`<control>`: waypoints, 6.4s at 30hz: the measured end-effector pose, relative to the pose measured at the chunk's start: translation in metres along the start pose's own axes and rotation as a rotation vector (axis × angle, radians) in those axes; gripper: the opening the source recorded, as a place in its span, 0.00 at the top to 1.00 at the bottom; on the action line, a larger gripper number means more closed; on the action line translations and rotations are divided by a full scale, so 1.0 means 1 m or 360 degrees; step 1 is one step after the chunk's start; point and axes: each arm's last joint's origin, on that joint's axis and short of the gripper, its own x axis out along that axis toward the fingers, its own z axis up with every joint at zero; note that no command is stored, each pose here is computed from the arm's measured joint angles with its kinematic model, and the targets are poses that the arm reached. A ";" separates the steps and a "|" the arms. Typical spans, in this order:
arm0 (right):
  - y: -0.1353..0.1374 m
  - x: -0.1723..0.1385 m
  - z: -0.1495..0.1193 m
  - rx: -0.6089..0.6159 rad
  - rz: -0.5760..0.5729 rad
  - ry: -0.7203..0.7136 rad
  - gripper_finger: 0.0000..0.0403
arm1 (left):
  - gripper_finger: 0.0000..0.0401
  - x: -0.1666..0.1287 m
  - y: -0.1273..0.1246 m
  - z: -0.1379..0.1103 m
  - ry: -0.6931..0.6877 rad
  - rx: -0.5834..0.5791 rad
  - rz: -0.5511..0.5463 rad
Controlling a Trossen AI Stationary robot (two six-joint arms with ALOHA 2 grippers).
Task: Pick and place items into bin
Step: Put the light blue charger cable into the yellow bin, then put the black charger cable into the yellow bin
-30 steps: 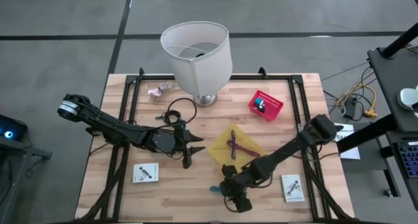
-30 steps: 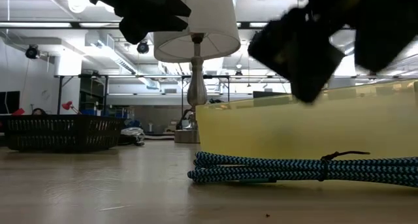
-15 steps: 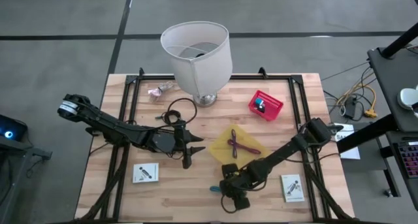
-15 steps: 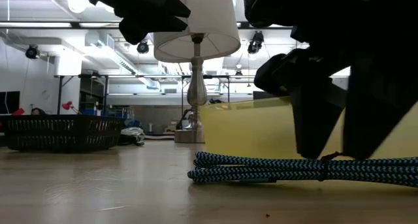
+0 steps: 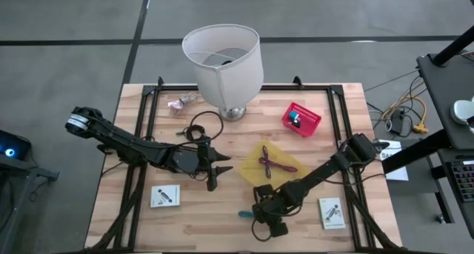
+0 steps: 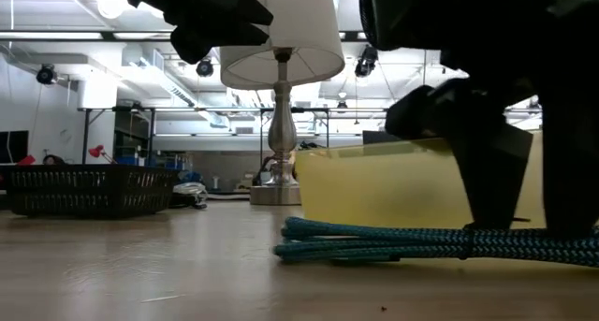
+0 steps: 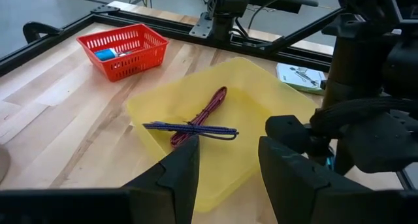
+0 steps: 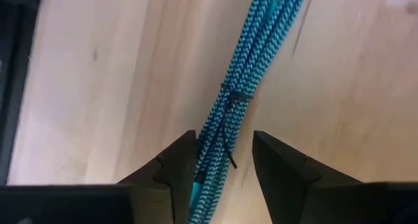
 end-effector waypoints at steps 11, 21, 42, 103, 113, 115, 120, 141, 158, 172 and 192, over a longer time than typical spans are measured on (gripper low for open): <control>-0.002 -0.001 -0.006 0.0001 -0.0032 0.0106 0.73 | 0.65 0.000 0.000 0.000 0.0000 0.0001 -0.0001; -0.002 -0.001 -0.007 0.0007 -0.0026 0.0110 0.95 | 0.65 0.000 0.000 0.000 -0.0001 0.0000 -0.0001; 0.004 -0.016 0.003 -0.0004 0.0050 0.0036 0.97 | 0.65 -0.001 0.000 0.001 -0.0007 -0.0004 -0.0004; -0.104 -0.131 -0.049 0.1179 -0.0405 -0.0095 0.94 | 0.65 -0.001 0.001 -0.004 0.0084 0.0038 -0.0008; -0.105 -0.119 -0.061 0.1370 -0.0373 -0.0010 0.64 | 0.65 -0.002 0.003 -0.007 0.0133 0.0079 0.0013; -0.105 -0.119 -0.061 0.1387 -0.0376 -0.0016 0.59 | 0.65 -0.005 0.006 -0.007 0.0177 0.0125 0.0033; -0.105 -0.119 -0.061 0.1353 -0.0392 -0.0026 0.53 | 0.65 -0.018 0.022 -0.005 0.0305 0.0166 0.0135; -0.110 -0.121 -0.060 0.1274 -0.0652 -0.0152 0.51 | 0.65 -0.077 0.134 0.000 0.0805 -0.0466 0.0894; -0.110 -0.120 -0.060 0.1192 -0.0660 -0.0134 0.51 | 0.65 -0.026 0.195 -0.040 0.1481 -0.0417 0.0953; -0.110 -0.120 -0.060 0.1193 -0.0657 -0.0130 0.51 | 0.66 0.007 0.209 -0.066 0.1653 -0.0313 0.0921; -0.110 -0.120 -0.060 0.1194 -0.0646 -0.0126 0.52 | 0.97 0.002 0.212 -0.066 0.1686 -0.0236 0.0948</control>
